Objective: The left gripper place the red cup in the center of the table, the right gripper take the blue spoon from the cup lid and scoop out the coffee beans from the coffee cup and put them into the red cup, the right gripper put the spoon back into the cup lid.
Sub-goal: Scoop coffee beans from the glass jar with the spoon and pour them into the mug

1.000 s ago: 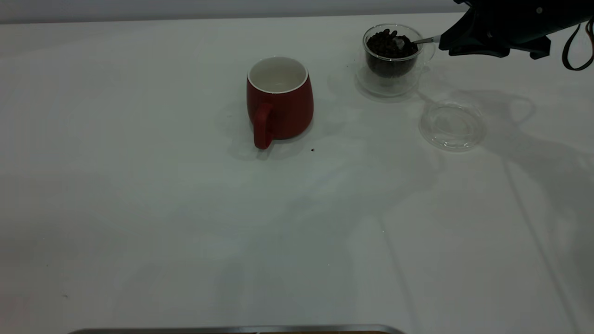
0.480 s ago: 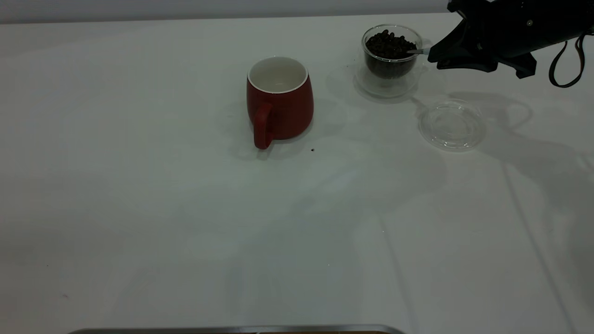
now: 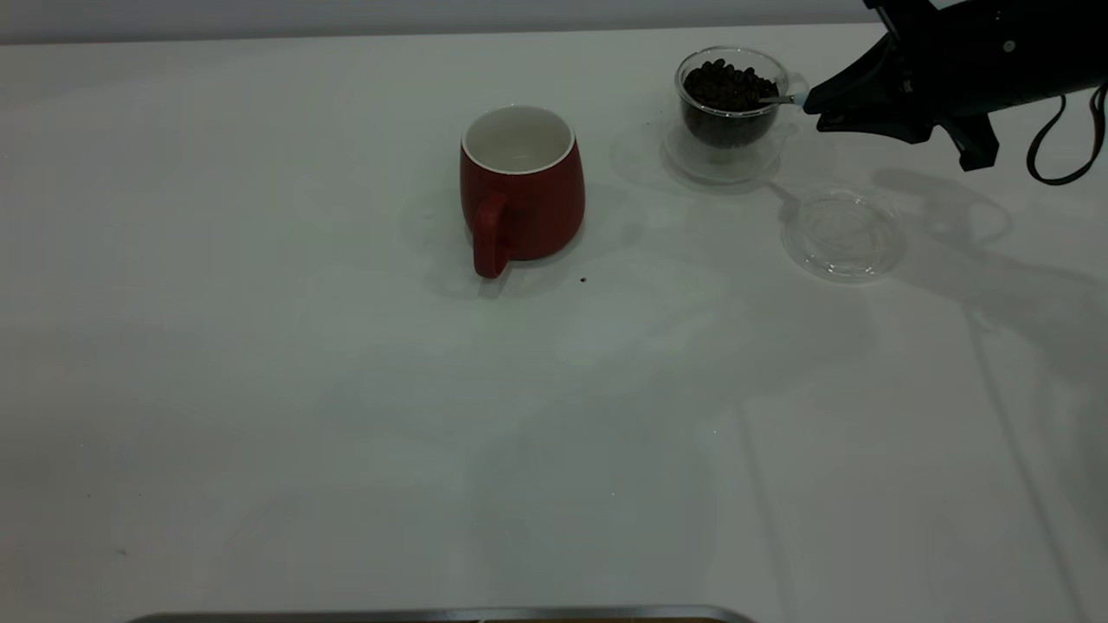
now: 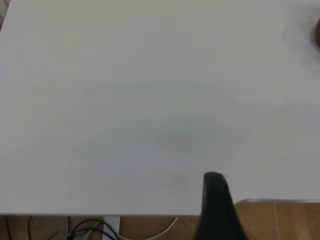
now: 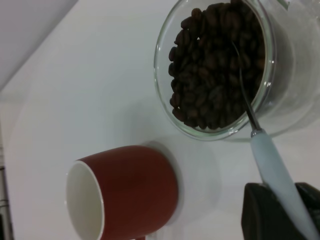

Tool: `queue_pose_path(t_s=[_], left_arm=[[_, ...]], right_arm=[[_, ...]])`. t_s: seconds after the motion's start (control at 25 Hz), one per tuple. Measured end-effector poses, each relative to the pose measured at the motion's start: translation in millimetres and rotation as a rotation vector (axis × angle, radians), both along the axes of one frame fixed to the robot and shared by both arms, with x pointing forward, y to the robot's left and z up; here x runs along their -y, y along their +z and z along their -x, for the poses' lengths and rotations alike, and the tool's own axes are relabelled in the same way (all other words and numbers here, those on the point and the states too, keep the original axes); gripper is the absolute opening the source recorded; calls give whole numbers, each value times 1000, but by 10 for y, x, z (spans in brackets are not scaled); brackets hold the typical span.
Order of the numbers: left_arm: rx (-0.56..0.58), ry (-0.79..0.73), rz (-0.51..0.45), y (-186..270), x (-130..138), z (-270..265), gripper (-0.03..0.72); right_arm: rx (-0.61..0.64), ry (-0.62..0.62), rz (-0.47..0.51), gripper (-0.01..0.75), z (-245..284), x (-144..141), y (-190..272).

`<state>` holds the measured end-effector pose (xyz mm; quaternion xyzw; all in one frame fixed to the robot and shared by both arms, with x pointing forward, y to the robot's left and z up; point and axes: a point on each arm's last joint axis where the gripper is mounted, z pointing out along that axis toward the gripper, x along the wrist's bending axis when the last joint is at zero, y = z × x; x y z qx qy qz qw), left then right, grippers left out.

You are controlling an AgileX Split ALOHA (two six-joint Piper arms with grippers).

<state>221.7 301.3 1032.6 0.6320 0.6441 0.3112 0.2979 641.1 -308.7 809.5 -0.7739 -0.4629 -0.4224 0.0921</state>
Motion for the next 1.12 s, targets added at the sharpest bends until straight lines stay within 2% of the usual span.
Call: queue_pose_path(t_s=[0.32, 1.12], left_arm=[[0, 0, 0, 0, 0, 0, 577], [0, 1, 2, 0, 0, 0, 577]], right_arm=[[-12, -28, -91, 114, 27, 109, -41], [-13, -57, -207, 114, 9, 173, 34]])
